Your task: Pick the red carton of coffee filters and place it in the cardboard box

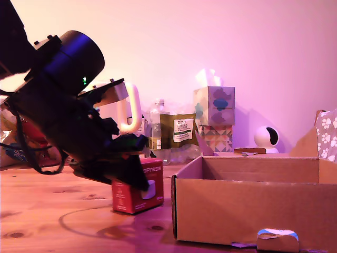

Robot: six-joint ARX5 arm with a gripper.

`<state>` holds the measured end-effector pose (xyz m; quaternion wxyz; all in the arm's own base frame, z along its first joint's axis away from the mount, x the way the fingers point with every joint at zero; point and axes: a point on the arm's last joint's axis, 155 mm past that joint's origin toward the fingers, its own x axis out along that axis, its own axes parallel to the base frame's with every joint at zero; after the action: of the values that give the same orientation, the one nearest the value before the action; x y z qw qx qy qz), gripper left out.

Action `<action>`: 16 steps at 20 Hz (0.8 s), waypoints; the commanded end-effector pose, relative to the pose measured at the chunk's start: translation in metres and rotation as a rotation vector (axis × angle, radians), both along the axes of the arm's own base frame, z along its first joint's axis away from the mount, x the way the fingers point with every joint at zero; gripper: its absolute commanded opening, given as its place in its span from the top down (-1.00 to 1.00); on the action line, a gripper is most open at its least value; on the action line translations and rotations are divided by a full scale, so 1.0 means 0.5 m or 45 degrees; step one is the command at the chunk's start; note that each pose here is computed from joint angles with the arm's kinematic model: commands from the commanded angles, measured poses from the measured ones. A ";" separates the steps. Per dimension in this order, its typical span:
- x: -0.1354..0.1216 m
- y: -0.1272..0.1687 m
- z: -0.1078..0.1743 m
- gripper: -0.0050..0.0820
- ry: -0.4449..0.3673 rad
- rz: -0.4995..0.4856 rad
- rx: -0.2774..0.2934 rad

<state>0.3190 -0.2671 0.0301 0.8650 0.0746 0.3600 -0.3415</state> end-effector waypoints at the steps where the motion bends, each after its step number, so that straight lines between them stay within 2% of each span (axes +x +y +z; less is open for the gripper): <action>1: -0.003 -0.002 0.056 0.40 -0.065 -0.022 -0.030; 3: -0.013 0.005 0.113 0.40 -0.121 -0.036 -0.051; 6: -0.024 0.013 0.206 0.39 -0.226 -0.034 -0.128; 9: -0.032 0.009 0.244 0.39 -0.264 -0.053 -0.180; 11: -0.038 -0.020 0.261 0.39 -0.276 -0.107 -0.260; 14: -0.056 -0.094 0.294 0.39 -0.335 -0.195 -0.401; 16: -0.069 -0.145 0.306 0.39 -0.389 -0.260 -0.471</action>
<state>0.2843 -0.3347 0.1840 0.8709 0.0068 0.1540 -0.4666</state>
